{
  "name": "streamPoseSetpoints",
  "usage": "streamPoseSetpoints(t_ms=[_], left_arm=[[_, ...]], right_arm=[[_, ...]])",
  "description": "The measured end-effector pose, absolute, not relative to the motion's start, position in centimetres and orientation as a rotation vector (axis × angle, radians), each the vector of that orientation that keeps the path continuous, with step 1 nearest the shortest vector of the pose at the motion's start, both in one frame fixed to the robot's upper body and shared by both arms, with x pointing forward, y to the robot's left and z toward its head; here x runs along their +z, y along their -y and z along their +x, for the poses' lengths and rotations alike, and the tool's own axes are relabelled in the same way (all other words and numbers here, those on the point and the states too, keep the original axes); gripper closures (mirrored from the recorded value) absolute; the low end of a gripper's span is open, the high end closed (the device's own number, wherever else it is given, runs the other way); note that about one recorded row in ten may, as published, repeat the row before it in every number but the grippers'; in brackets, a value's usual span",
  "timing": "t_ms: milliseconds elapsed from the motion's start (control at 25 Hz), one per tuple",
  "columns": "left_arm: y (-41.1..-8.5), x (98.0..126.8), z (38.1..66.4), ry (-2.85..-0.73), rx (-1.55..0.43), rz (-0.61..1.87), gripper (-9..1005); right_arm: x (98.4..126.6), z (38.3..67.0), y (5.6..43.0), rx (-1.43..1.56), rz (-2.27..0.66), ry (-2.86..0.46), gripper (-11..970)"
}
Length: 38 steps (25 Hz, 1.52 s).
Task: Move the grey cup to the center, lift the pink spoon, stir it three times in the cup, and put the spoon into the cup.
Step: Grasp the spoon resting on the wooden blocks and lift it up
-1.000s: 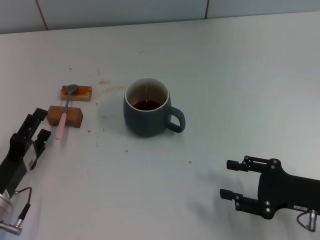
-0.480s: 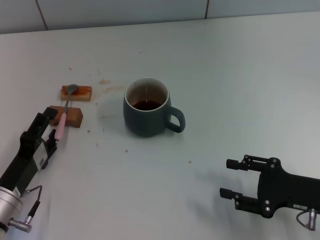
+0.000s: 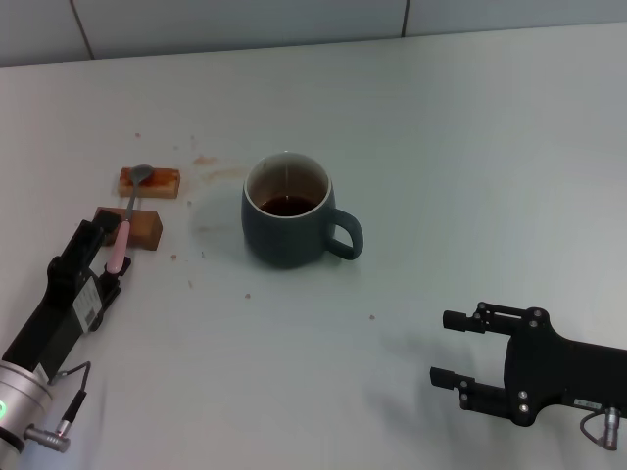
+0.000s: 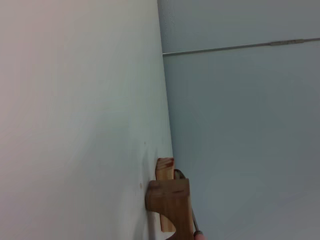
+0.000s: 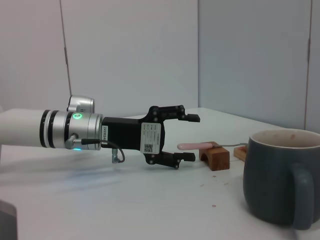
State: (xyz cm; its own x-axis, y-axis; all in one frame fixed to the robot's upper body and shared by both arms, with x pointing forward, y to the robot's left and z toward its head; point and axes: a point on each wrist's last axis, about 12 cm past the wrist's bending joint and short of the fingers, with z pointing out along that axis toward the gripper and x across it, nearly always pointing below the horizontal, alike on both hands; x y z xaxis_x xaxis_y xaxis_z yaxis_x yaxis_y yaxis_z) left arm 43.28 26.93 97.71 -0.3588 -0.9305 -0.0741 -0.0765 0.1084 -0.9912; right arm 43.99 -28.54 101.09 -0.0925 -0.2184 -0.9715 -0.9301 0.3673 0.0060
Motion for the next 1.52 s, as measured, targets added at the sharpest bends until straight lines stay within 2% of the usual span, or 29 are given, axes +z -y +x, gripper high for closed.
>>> streamPoseSetpoints(t_ms=[1120, 1280, 1520], left_arm=[[-26.1, 97.6, 44.4, -1.604, -1.348, -1.056, 265], [-26.1, 97.5, 44.4, -1.604, -1.347, -1.060, 296], [-26.0, 97.5, 44.4, -1.611, -1.343, -1.064, 473]], right_arm=[[101.3, 44.3, 28.5, 0.840, -1.074, -1.557, 320], [101.3, 44.3, 28.5, 0.840, -1.076, -1.555, 321], [101.4, 44.4, 28.5, 0.841, -1.075, -1.556, 320]])
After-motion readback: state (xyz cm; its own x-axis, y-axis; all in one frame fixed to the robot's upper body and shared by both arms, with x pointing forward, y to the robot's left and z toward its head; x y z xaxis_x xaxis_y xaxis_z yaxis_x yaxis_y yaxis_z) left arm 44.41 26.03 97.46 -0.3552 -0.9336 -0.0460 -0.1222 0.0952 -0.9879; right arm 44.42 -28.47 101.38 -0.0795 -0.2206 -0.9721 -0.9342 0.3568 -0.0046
